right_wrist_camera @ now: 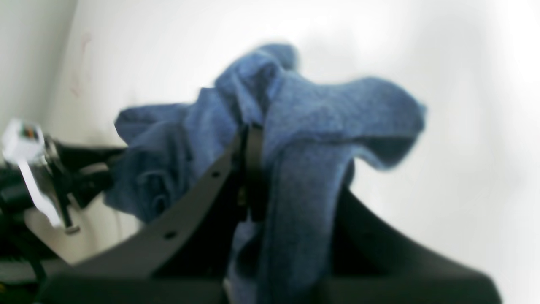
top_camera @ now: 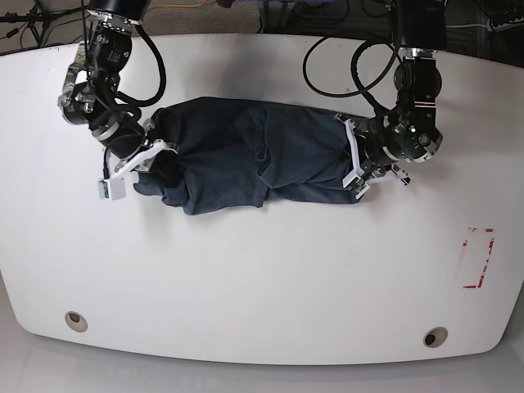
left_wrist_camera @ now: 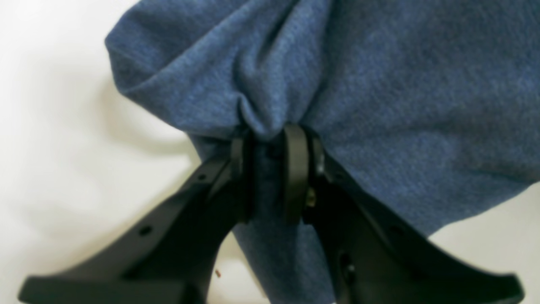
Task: Fold the T-shirt properly
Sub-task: 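Fold the bundle over with the right gripper onto the left gripper's end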
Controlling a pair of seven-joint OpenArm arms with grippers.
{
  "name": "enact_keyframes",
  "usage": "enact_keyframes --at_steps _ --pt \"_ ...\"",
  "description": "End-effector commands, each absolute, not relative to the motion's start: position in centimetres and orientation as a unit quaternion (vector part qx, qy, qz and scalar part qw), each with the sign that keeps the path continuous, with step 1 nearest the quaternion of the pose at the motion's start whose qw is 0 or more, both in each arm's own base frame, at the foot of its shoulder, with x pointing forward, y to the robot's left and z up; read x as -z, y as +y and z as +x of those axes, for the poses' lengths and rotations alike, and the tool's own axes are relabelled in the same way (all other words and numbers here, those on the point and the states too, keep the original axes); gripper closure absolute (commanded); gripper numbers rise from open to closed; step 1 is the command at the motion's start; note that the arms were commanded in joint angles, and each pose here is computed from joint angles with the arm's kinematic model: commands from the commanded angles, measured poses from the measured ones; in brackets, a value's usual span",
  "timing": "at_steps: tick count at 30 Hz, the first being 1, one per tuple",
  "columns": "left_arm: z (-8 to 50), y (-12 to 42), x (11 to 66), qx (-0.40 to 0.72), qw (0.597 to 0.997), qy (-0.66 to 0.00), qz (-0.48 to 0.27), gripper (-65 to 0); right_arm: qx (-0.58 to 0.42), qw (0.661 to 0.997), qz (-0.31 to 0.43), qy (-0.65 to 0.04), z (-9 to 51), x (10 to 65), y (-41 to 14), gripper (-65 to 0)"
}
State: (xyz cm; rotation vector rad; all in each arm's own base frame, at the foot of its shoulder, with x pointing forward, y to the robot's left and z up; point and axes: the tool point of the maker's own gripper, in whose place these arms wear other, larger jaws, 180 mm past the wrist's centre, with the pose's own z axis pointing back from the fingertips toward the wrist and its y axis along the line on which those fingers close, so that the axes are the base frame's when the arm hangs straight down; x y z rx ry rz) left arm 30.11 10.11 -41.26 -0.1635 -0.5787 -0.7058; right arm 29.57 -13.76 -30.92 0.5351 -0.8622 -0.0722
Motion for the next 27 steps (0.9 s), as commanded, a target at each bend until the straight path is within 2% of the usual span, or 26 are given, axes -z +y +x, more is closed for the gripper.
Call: enact_keyframes --at_steps 1,5,13,21,27 --pt "29.1 9.1 42.9 0.347 0.903 -0.240 -0.081 -9.0 0.013 0.865 0.241 -0.440 30.4 29.0 -12.8 0.0" --pt "29.3 7.9 43.7 0.340 0.907 -0.229 -0.099 -9.0 -0.012 0.874 0.230 -0.427 30.5 29.4 -10.7 0.0" --pt "29.6 6.6 45.0 0.285 0.927 -0.215 -0.115 -9.0 -0.023 0.878 0.254 -0.405 30.5 29.6 -6.8 0.0" --pt "29.1 5.6 45.7 0.280 0.929 -0.205 -0.129 -9.0 -0.026 0.856 0.286 -0.430 32.0 27.5 -3.2 0.0" --pt "28.9 5.5 45.9 0.280 0.929 -0.202 -0.133 -9.0 -0.050 0.852 0.267 -0.447 33.1 26.5 -1.6 0.0"
